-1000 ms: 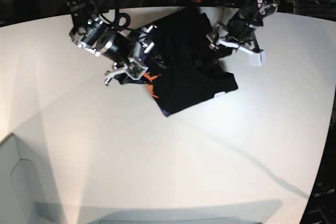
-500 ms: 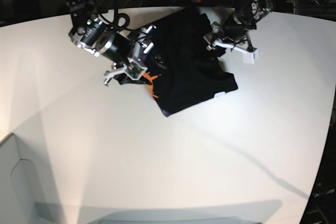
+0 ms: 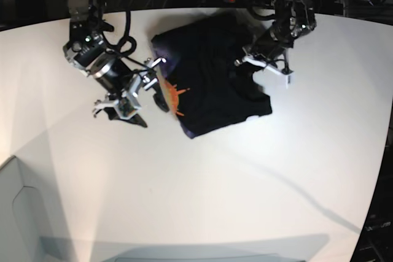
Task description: Fold the T-shirt properly
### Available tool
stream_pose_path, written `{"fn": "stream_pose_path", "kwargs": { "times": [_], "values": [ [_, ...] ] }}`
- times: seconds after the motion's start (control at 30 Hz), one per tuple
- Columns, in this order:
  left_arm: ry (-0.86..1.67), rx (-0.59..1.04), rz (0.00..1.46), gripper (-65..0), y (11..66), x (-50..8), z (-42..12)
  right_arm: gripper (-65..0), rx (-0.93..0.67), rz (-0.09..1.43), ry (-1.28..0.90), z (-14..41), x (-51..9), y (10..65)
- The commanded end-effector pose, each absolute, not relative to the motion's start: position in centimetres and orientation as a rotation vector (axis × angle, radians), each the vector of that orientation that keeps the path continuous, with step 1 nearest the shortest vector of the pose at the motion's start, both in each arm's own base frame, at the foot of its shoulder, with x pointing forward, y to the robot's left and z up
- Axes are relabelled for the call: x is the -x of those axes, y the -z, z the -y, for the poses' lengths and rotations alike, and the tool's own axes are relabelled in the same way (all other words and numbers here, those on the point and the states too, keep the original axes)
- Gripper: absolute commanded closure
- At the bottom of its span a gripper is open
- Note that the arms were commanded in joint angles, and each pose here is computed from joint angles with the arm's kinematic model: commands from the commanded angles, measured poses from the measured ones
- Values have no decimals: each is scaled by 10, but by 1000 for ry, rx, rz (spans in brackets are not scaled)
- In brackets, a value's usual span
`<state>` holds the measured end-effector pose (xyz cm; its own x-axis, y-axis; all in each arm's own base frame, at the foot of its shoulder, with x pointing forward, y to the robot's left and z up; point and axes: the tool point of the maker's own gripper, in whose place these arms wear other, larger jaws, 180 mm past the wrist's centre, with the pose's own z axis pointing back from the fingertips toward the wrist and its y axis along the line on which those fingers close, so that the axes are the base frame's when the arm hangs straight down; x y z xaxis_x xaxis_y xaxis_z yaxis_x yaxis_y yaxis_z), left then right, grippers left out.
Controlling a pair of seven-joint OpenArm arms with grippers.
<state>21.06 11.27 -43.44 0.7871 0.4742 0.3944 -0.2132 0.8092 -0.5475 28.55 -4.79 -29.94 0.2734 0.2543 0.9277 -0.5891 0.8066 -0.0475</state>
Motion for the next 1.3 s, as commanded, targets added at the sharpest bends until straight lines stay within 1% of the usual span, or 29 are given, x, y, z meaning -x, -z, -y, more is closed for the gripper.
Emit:
{"fn": "stream_pose_path", "kwargs": {
  "times": [0.0, 0.13, 0.37, 0.5, 0.57, 0.67, 0.83, 1.0, 1.1, 1.17, 1.2, 1.27],
  "values": [
    [-317, 387, 473, 0, 453, -200, -122, -356, -330, 1225, -574, 51, -293, 283],
    [-48, 345, 472, 0, 452, -227, -101, -356, -275, 1263, -487, 75, -306, 274],
    [515, 259, 476, 0, 446, -283, -34, -356, -211, 1283, -402, 106, -313, 270],
    [701, 215, 518, 0, 429, -317, -2, -355, -183, 1281, -375, 119, -312, 271],
    [767, 213, 558, 0, 419, -333, 21, -354, -171, 1276, -362, 125, -311, 273],
    [822, 198, 623, 0, 405, -360, 42, -354, -142, 1270, -335, 138, -309, 275],
    [893, 197, 694, 0, 394, -382, 76, -353, -126, 1225, -305, 150, -296, 288],
    [955, 227, 736, 0, 386, -380, 110, -353, -133, 1189, -300, 149, -286, 299],
    [957, 242, 741, -4, 382, -379, 120, -353, -134, 1187, -285, 150, -284, 301],
    [956, 229, 751, -44, 376, -385, 119, -353, -128, 1187, -271, 153, -283, 301],
    [954, 213, 736, -89, 376, -386, 116, -353, -132, 1190, -267, 151, -283, 301],
    [955, 189, 703, -219, 378, -386, 111, -353, -128, 1192, -262, 153, -283, 300]
  ]
}}
